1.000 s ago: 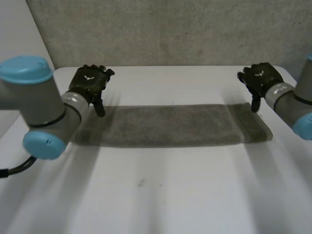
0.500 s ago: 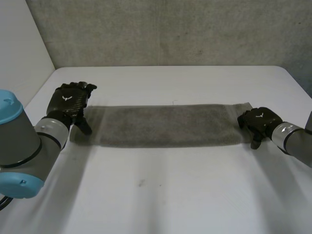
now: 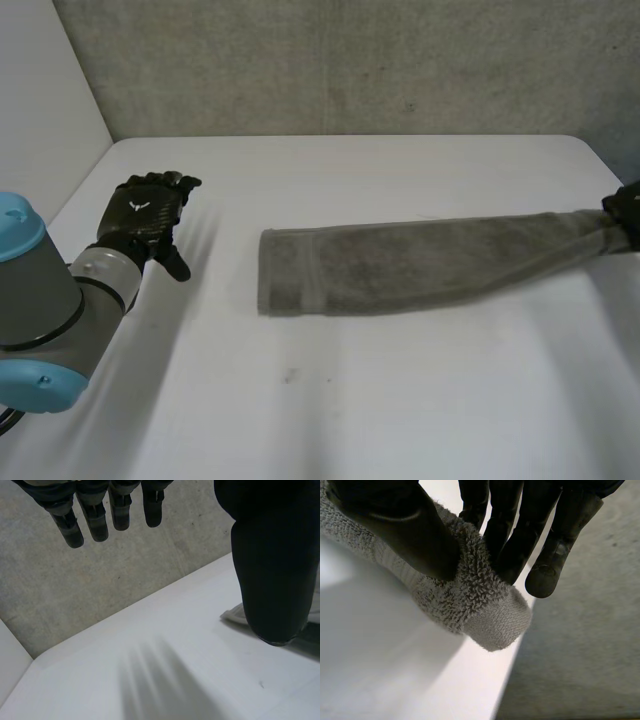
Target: Fold the towel.
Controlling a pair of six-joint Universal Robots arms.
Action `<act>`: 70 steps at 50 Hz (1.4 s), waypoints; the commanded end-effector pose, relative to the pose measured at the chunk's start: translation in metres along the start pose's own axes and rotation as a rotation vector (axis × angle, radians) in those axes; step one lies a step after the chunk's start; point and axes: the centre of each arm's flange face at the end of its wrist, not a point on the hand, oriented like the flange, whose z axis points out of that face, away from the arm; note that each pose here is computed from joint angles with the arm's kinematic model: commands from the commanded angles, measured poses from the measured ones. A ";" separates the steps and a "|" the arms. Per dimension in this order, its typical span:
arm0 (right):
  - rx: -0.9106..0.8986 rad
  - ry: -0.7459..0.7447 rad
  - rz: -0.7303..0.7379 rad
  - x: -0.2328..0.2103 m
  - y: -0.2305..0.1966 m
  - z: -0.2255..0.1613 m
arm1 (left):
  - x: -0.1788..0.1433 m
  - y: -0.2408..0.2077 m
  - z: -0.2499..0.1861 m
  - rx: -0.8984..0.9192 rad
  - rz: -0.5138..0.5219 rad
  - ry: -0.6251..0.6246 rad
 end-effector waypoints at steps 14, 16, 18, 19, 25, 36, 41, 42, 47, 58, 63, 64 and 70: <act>0.581 -0.518 -0.228 -0.285 -0.221 -0.130 | -0.007 -0.001 -0.004 0.002 -0.005 -0.022; 0.579 -0.567 -0.248 -0.305 -0.215 -0.141 | -0.008 -0.001 -0.004 0.000 -0.005 -0.024; 0.573 -0.602 -0.266 -0.318 -0.208 -0.149 | -0.009 -0.001 -0.004 0.000 -0.006 -0.029; 0.570 -0.616 -0.281 -0.325 -0.203 -0.154 | -0.009 -0.001 -0.004 0.000 -0.006 -0.027; 0.598 -0.575 -0.278 -0.320 -0.202 -0.157 | -0.009 -0.001 -0.004 0.001 -0.007 -0.028; 0.607 -0.423 -0.042 -0.243 -0.212 -0.155 | -0.010 -0.003 -0.002 0.022 -0.004 -0.033; 0.556 -0.412 0.109 -0.214 -0.204 -0.154 | -0.010 -0.002 -0.002 0.021 -0.004 -0.031; 0.527 -0.406 0.156 -0.205 -0.198 -0.151 | -0.009 -0.003 -0.002 0.021 -0.004 -0.030; 0.428 -0.376 0.252 -0.182 -0.171 -0.135 | -0.006 -0.003 -0.003 0.023 -0.003 -0.022; 0.225 -0.384 0.270 -0.173 -0.097 -0.096 | -0.004 -0.002 -0.004 0.021 -0.003 -0.014; 0.190 -0.398 0.265 -0.177 -0.080 -0.084 | 0.000 -0.003 -0.005 0.021 -0.002 -0.006; 0.190 -0.398 0.265 -0.177 -0.080 -0.084 | 0.000 -0.003 -0.005 0.021 -0.002 -0.006; 0.191 -0.414 0.275 -0.180 -0.079 -0.084 | 0.002 -0.002 -0.006 0.020 -0.001 0.001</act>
